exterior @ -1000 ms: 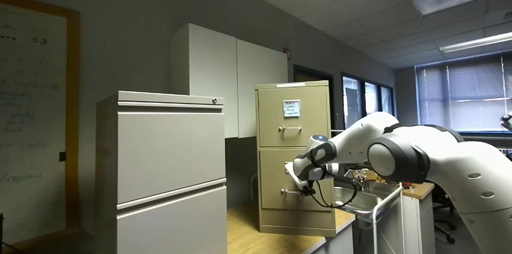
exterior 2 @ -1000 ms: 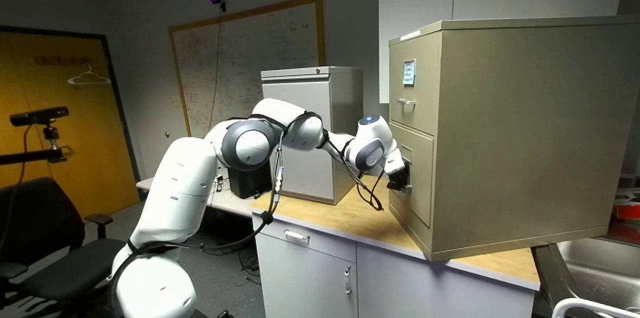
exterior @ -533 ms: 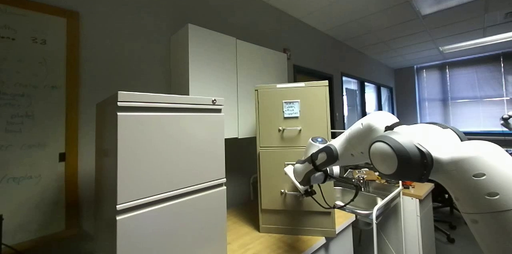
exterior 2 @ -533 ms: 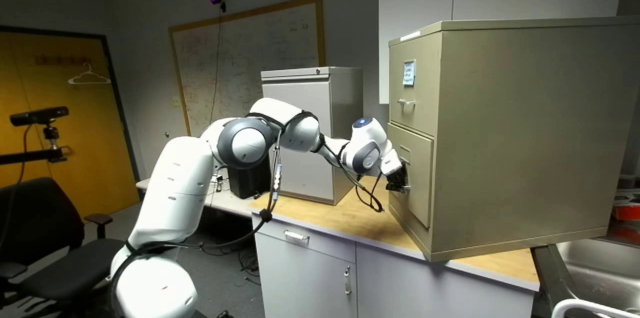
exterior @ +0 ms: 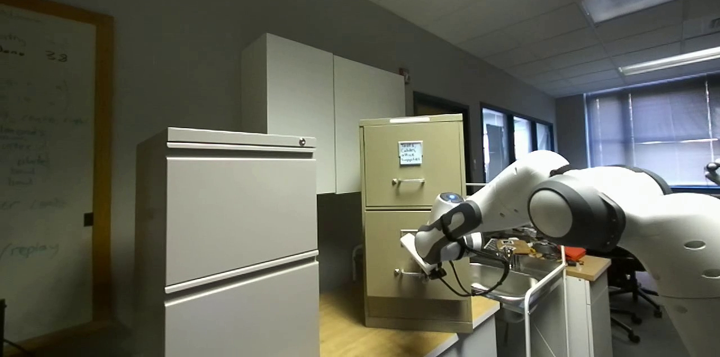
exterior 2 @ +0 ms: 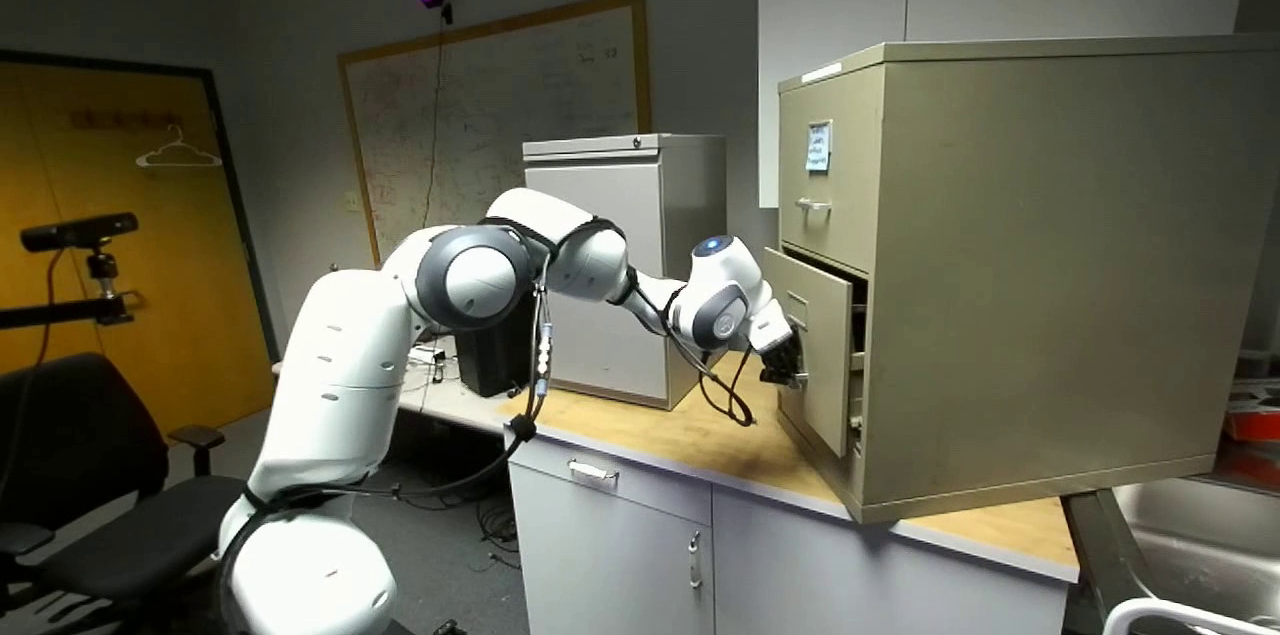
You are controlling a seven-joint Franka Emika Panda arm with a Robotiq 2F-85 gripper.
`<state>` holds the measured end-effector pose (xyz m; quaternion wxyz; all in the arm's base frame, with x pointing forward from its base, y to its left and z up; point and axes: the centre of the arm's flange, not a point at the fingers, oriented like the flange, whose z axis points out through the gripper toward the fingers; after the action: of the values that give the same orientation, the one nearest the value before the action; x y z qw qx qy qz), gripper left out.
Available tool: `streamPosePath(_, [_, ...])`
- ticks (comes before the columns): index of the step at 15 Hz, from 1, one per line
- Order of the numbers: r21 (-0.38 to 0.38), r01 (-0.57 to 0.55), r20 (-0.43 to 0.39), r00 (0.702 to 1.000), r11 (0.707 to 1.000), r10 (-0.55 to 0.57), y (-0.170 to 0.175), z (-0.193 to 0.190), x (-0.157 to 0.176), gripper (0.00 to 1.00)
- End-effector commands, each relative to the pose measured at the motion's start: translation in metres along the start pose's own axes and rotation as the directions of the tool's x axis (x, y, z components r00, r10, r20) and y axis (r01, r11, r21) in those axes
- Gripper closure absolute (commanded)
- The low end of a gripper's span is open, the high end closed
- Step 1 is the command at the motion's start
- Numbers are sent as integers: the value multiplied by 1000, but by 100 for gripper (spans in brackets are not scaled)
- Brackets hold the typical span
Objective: Open the bottom drawer of the cabinet to the right.
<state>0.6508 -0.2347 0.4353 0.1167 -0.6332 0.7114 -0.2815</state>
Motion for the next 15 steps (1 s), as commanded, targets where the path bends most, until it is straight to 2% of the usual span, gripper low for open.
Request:
streamPosePath(1, [-10, 146, 55, 988, 989, -145, 43, -62, -33, 96])
streamPosePath(8, [-29, 188, 156, 971, 982, -181, 109, -91, -59, 96])
streamPosePath(15, [-22, 324, 216, 925, 946, -312, 151, -141, -83, 96])
